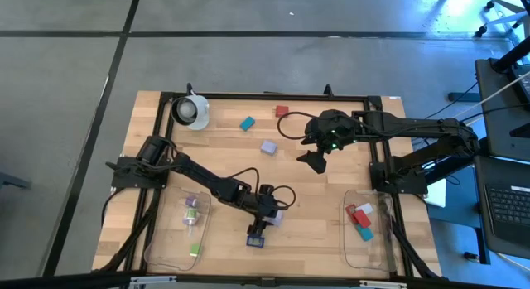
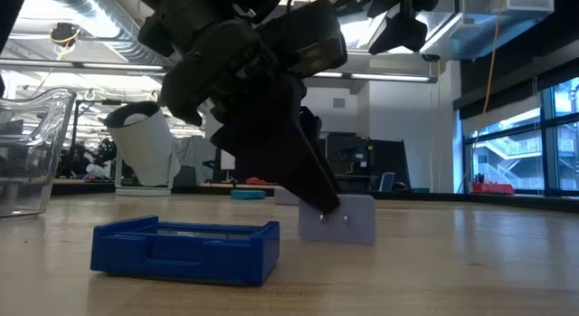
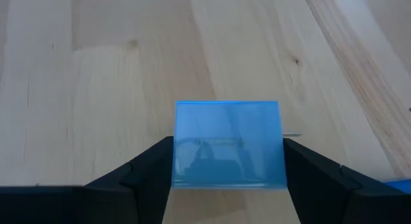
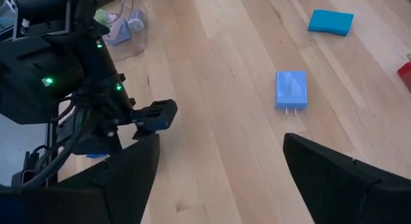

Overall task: Pick & Place Office items
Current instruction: Put the bottom purple adapter into the left transparent bin, then put the blue timer into the right transparent bin

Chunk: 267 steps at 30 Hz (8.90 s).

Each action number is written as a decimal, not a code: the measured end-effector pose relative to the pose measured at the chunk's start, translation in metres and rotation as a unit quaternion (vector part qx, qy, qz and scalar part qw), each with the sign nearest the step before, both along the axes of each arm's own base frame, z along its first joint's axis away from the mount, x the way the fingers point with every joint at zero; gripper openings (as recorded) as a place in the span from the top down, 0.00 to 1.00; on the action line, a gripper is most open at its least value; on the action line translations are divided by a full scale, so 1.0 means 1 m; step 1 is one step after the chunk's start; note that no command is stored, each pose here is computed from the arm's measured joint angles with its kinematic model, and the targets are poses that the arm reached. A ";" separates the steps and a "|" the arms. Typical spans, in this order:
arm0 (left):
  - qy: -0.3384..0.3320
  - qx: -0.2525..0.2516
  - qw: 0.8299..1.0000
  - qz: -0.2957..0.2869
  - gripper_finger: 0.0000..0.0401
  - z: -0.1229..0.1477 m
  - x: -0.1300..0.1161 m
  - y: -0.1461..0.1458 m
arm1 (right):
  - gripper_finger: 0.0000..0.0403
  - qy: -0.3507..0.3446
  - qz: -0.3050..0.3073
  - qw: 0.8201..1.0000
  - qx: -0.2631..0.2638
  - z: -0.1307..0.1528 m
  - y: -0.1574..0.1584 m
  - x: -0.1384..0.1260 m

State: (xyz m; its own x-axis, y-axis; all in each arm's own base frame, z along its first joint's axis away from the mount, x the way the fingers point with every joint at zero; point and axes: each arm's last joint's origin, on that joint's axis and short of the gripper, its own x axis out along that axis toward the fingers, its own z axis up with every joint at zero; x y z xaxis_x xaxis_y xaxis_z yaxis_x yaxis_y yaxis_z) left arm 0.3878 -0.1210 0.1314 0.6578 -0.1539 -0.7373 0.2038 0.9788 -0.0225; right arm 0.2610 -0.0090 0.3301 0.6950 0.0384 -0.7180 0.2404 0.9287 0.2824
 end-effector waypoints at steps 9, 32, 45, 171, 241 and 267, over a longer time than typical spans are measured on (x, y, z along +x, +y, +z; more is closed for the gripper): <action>-0.046 0.027 0.998 0.037 0.39 0.031 -0.004 0.005 | 0.17 0.000 0.004 1.000 -0.004 0.000 0.000 0.000; -0.292 0.085 0.914 0.269 0.38 0.186 -0.058 0.034 | 0.17 0.001 -0.014 1.000 -0.026 0.000 -0.002 0.000; -0.407 0.036 0.861 0.303 0.38 0.220 -0.062 0.034 | 0.17 0.001 -0.014 1.000 -0.026 0.000 -0.002 0.000; 0.361 -0.254 0.839 0.317 0.28 0.132 -0.214 -0.026 | 0.17 -0.036 -0.195 0.980 -0.003 0.004 -0.008 0.003; -0.129 -0.218 0.888 0.383 0.28 0.180 -0.168 0.020 | 0.17 -0.093 0.182 0.974 -0.103 -0.216 0.246 0.099; -0.150 -0.195 0.886 0.394 0.28 0.181 -0.168 0.021 | 0.43 -0.090 0.113 0.985 -0.098 -0.250 0.249 0.101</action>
State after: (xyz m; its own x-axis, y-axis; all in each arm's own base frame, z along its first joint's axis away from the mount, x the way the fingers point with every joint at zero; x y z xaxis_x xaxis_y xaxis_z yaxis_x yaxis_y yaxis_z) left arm 0.2193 -0.1004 0.3124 0.8317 0.2355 -0.5029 -0.4847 0.7497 -0.4505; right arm 0.3619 0.2395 0.0803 0.8016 0.0798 -0.5925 -0.0160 0.9936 0.1122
